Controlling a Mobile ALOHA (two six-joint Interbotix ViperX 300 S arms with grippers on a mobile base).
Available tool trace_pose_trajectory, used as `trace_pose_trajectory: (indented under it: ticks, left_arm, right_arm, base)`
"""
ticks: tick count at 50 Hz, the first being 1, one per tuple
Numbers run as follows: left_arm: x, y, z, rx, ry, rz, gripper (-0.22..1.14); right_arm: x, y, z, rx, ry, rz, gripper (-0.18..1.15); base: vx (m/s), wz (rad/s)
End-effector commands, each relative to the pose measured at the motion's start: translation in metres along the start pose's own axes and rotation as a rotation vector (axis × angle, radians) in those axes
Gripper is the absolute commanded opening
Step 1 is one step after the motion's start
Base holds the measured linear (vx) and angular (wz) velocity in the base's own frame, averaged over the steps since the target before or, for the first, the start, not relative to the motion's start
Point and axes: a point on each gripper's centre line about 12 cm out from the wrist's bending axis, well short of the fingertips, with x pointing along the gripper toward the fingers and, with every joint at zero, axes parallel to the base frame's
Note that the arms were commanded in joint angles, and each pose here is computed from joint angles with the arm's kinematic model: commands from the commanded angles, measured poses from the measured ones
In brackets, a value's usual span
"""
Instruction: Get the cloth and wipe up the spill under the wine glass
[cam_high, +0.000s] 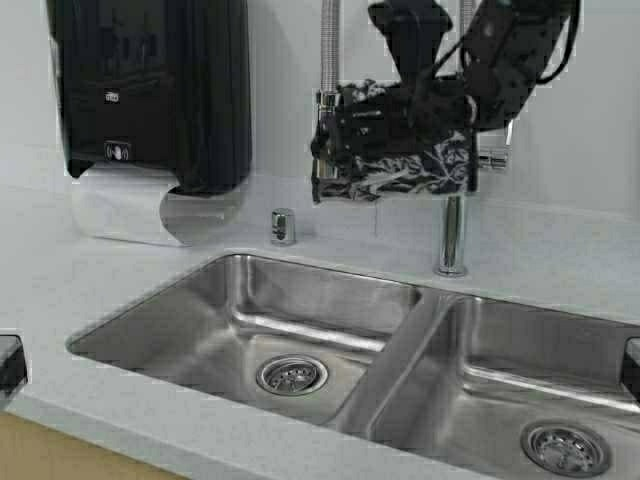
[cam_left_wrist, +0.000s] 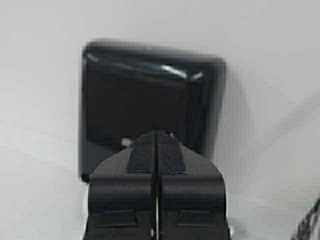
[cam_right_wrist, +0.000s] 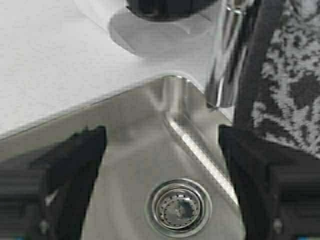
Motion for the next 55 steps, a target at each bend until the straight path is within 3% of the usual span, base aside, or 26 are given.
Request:
trace_pose_trajectory:
  ticks: [1, 13, 36, 42, 52, 55]
  left_arm:
    - [0.002, 0.0, 0.003, 0.0, -0.006, 0.0, 0.03]
    - [0.002, 0.0, 0.002, 0.0, -0.003, 0.0, 0.03]
    - [0.002, 0.0, 0.001, 0.003, 0.001, 0.001, 0.03]
    - [0.002, 0.0, 0.001, 0.003, 0.001, 0.001, 0.03]
    - [0.002, 0.0, 0.001, 0.003, 0.0, 0.0, 0.03]
    - [0.002, 0.0, 0.001, 0.003, 0.0, 0.0, 0.03]
  right_arm:
    - [0.005, -0.015, 0.012, 0.01, -0.045, -0.036, 1.0]
    - [0.015, -0.041, 0.015, 0.012, -0.064, -0.093, 1.0]
    - [0.04, -0.048, 0.016, -0.043, -0.086, -0.103, 0.95]
    - [0.039, -0.05, 0.015, -0.043, -0.081, -0.107, 0.72]
    - [0.038, -0.053, 0.015, -0.042, -0.082, -0.113, 0.07]
    - [0.037, -0.052, 0.016, -0.043, -0.084, -0.112, 0.0]
  base:
    - [0.08, 0.04]
    - [0.07, 0.03]
    - [0.03, 0.02]
    - [0.0, 0.0]
    - [0.0, 0.0]
    - [-0.01, 0.0]
